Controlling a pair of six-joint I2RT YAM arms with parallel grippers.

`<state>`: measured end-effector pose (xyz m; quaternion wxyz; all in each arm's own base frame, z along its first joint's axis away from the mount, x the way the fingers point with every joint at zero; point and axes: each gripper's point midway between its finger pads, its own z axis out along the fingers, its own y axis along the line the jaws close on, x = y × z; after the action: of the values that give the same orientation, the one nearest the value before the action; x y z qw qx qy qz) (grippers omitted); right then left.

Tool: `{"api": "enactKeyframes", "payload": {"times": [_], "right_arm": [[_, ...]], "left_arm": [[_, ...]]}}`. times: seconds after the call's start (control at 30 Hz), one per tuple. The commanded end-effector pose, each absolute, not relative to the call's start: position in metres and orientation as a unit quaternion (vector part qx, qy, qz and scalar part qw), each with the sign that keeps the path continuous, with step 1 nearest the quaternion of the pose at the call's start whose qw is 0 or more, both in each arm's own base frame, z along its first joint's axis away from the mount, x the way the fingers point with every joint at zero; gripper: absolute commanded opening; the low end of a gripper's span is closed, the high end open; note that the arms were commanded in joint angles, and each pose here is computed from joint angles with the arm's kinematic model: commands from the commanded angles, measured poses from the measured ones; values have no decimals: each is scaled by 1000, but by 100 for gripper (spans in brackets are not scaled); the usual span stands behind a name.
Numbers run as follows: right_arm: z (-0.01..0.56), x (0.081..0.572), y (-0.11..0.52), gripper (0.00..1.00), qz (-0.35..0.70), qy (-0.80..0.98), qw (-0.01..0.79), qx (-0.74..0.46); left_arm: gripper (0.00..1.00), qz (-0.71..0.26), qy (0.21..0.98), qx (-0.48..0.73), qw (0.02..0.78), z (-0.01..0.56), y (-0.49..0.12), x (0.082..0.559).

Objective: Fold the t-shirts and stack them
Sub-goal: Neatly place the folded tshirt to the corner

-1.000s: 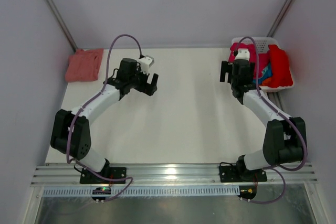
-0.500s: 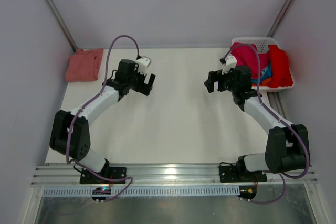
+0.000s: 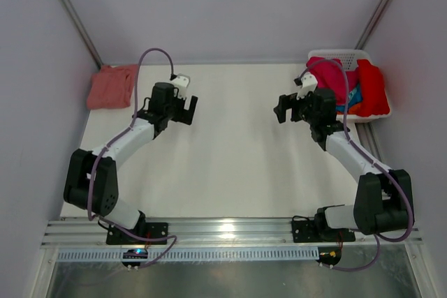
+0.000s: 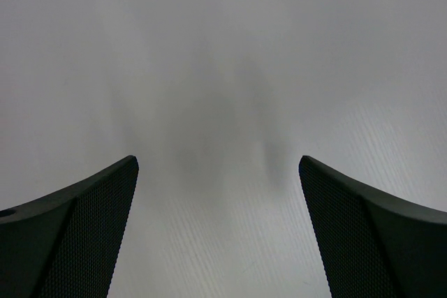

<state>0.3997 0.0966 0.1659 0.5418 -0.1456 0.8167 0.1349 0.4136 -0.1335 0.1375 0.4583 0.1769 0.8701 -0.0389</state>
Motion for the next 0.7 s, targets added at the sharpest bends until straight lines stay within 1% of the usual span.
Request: {"api": "enactKeyframes", "payload": {"times": [0.0,0.27,0.47,0.57,0.67], "right_arm": [[198,408,87,99,112,782,598,-134],[196,405,86,99,123,779,601,-130],[192,405,87,99,125,781,596,-137],[190,404,87,99,125,781,595,-143],[190,403,85,99,114,778,599,-153]], "left_arm": [[99,-29,840,124,527,177,-116,430],[99,-68,844,19,532,184,-72,437],[99,-91,842,22,531,186,-67,434],[96,-102,834,32,541,191,-72,433],[92,-89,827,38,554,195,-64,430]]}}
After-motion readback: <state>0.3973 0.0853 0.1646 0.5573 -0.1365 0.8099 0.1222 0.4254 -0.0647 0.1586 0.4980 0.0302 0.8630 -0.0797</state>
